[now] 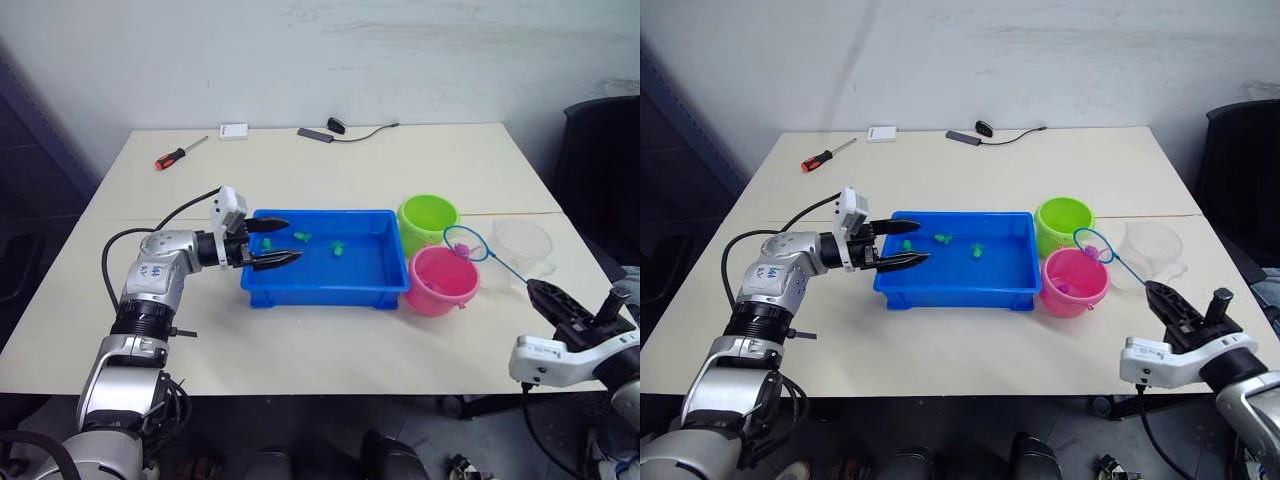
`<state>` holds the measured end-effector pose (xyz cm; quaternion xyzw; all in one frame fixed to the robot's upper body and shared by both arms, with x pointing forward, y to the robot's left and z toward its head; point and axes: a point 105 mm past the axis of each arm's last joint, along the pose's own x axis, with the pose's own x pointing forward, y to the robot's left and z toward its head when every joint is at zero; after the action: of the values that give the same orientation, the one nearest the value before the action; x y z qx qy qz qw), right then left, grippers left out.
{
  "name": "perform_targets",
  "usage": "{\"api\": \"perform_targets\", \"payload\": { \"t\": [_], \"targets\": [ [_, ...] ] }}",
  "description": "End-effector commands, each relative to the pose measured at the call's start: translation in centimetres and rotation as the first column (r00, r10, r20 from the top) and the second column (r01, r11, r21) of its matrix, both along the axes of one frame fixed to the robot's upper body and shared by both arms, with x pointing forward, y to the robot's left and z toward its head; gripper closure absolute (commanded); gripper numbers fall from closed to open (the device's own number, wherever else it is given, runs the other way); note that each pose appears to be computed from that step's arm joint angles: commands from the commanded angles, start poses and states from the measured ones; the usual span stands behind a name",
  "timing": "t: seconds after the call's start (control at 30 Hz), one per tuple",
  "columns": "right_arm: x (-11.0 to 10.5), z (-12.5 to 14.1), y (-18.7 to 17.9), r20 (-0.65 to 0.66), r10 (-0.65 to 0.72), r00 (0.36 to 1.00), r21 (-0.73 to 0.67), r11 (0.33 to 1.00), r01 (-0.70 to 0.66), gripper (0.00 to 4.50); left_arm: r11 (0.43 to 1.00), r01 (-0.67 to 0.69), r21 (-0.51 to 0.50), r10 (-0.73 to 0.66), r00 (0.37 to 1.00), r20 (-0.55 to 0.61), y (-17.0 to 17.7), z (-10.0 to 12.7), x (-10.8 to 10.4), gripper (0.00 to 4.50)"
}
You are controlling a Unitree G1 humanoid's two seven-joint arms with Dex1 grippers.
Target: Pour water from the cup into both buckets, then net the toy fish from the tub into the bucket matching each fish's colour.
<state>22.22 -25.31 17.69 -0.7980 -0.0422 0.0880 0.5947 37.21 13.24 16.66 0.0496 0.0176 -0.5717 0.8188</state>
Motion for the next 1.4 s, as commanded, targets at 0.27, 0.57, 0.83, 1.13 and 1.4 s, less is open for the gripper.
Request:
{"api": "perform_targets", "payload": {
  "t": [0.27, 0.57, 0.83, 1.13, 1.4],
  "targets": [
    [-0.4, -1.2, 0.7, 0.073, 0.094, 0.993, -0.154, 0.985, -0.082, 4.5, 1.0, -0.01, -0.016, 0.011, 0.999, 0.049, 0.2, 1.1, -0.2, 0.02],
    [0.8, 0.3, 0.9, 0.116, 0.163, 0.98, -0.092, 0.984, -0.152, 4.5, 0.998, -0.051, -0.046, 0.053, 0.997, 0.049, 1.1, 1.3, -0.6, 0.02],
    [4.0, 2.6, 3.9, -0.017, 0.291, 0.957, 0.388, 0.884, -0.262, 4.5, 0.965, -0.26, -0.034, 0.261, 0.965, 0.025, 4.4, 0.9, -0.8, 0.02],
    [7.2, 2.9, 8.2, -0.286, 0.417, 0.863, 0.903, 0.417, 0.098, 4.5, 0.957, -0.289, 0.031, 0.289, 0.957, 0.021, 5.3, 1.7, -2.1, 0.02],
    [7.6, 1.1, 12.0, -0.538, 0.575, 0.616, 0.802, 0.124, 0.585, 4.5, 0.977, -0.195, 0.085, 0.2, 0.978, -0.058, 5.0, 1.5, -4.5, 0.02]
  ]
}}
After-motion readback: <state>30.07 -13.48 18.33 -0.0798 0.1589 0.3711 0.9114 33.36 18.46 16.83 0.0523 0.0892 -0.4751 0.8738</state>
